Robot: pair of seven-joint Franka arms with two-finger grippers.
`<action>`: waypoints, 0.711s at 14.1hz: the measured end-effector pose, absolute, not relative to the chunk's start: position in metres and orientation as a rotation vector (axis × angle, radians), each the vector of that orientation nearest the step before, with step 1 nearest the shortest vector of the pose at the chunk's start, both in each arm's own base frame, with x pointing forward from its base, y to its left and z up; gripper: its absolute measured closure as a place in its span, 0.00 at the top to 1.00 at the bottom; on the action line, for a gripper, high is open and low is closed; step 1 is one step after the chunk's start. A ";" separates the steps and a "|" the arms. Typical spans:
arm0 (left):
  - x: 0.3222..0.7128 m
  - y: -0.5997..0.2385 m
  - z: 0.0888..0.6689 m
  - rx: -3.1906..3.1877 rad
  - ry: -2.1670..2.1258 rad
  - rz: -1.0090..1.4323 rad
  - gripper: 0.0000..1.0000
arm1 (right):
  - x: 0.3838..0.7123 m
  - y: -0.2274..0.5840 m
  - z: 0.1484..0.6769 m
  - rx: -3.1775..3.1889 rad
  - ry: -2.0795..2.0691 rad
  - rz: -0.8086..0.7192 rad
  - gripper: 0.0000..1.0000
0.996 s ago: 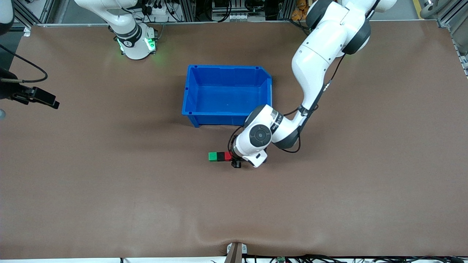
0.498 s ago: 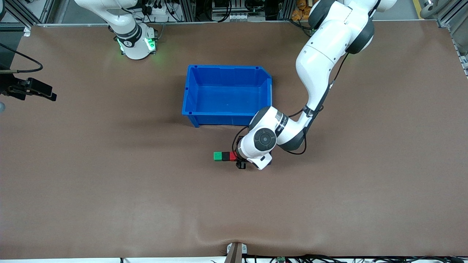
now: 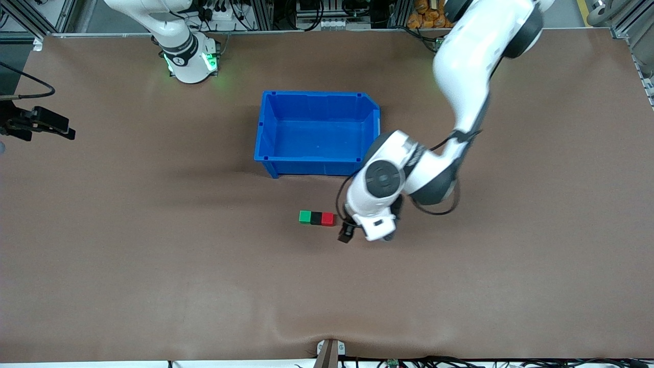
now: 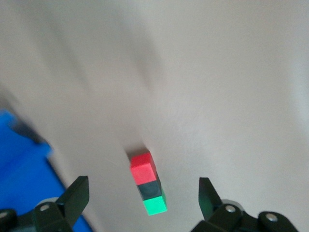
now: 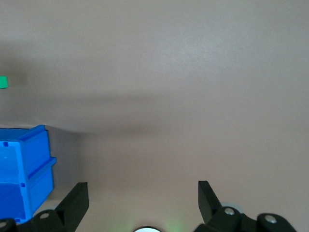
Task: Attach green and red cubes to black cube
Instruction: 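Open the left gripper and lift it away from the cubes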
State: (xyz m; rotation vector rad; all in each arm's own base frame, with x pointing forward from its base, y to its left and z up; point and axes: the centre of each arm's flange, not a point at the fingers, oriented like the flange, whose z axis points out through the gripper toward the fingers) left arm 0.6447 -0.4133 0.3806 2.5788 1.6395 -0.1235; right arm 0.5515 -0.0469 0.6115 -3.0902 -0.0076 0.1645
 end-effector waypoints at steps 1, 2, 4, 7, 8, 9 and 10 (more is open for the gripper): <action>0.650 -0.386 0.418 2.607 1.605 -0.106 1.00 | 0.552 -0.046 0.611 -3.084 0.003 0.160 1.00; 0.653 -0.357 0.453 2.636 1.566 -0.090 1.00 | 0.553 -0.045 0.611 -3.079 0.022 0.155 1.00; 0.652 -0.302 0.506 2.758 1.406 -0.091 1.00 | 0.554 -0.044 0.611 -3.079 0.055 0.154 1.00; 0.642 -0.228 0.560 2.948 1.069 -0.127 1.00 | 0.555 -0.043 0.609 -3.078 0.065 0.158 1.00; 0.639 -0.203 0.575 2.986 0.974 -0.135 1.00 | 0.555 -0.043 0.608 -3.078 0.066 0.160 1.00; 0.635 -0.179 0.589 3.018 0.881 -0.146 1.00 | 0.556 -0.043 0.607 -3.079 0.067 0.156 1.00; 0.631 -0.156 0.601 3.045 0.798 -0.163 1.00 | 0.557 -0.043 0.607 -3.080 0.067 0.145 1.00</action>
